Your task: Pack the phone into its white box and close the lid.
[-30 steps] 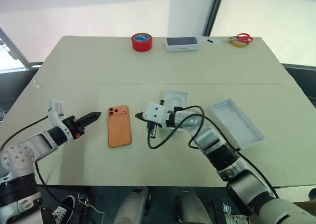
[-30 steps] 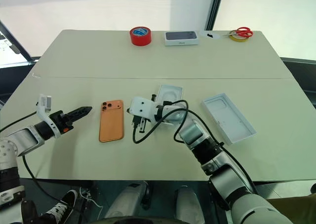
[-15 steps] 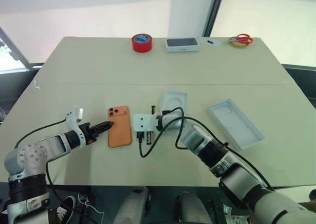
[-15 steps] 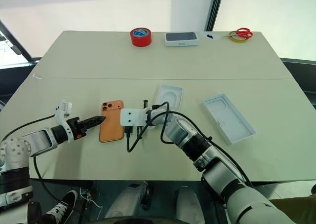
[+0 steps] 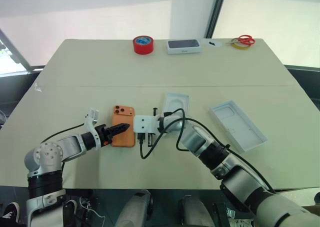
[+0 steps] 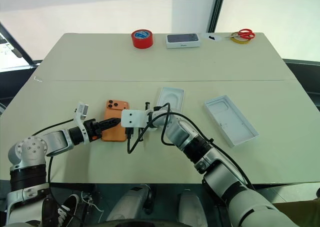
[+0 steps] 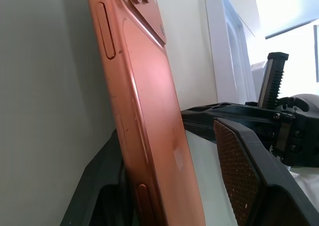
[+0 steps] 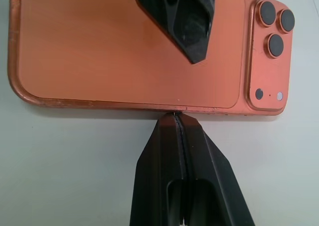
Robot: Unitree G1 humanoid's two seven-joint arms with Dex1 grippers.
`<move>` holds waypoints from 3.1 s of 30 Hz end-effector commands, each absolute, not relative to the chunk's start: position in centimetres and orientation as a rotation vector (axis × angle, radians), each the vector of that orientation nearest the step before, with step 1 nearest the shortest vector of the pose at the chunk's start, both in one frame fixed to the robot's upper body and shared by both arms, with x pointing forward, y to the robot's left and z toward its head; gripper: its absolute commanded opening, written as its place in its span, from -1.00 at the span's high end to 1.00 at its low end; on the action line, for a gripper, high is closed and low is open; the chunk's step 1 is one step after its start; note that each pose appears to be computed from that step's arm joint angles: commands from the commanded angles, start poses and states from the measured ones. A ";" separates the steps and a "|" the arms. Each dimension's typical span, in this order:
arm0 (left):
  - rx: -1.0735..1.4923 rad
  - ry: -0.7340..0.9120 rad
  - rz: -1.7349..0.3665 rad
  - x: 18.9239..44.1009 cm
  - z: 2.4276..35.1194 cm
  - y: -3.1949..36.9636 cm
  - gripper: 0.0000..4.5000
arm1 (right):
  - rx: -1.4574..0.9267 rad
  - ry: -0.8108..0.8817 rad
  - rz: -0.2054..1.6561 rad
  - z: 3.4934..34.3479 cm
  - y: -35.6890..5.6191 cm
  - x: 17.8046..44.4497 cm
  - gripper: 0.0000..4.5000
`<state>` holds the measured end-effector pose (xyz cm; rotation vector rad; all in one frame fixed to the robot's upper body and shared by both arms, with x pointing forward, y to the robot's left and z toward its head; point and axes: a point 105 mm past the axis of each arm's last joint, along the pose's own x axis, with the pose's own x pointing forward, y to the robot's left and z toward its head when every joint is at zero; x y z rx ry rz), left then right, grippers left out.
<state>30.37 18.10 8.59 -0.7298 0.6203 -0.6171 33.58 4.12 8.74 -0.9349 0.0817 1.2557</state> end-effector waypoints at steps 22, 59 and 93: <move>-0.981 0.483 -0.691 30.0 11.3 19.5 1.00 | -0.487 -0.107 1.329 16.0 2.3 32.8 0.40; -0.910 0.464 -0.747 31.2 12.6 16.0 1.00 | -0.775 0.082 1.236 9.9 -7.7 31.4 0.75; -1.037 0.456 -0.876 32.9 13.4 9.0 1.00 | -0.560 0.089 1.115 13.6 -12.5 30.6 -0.54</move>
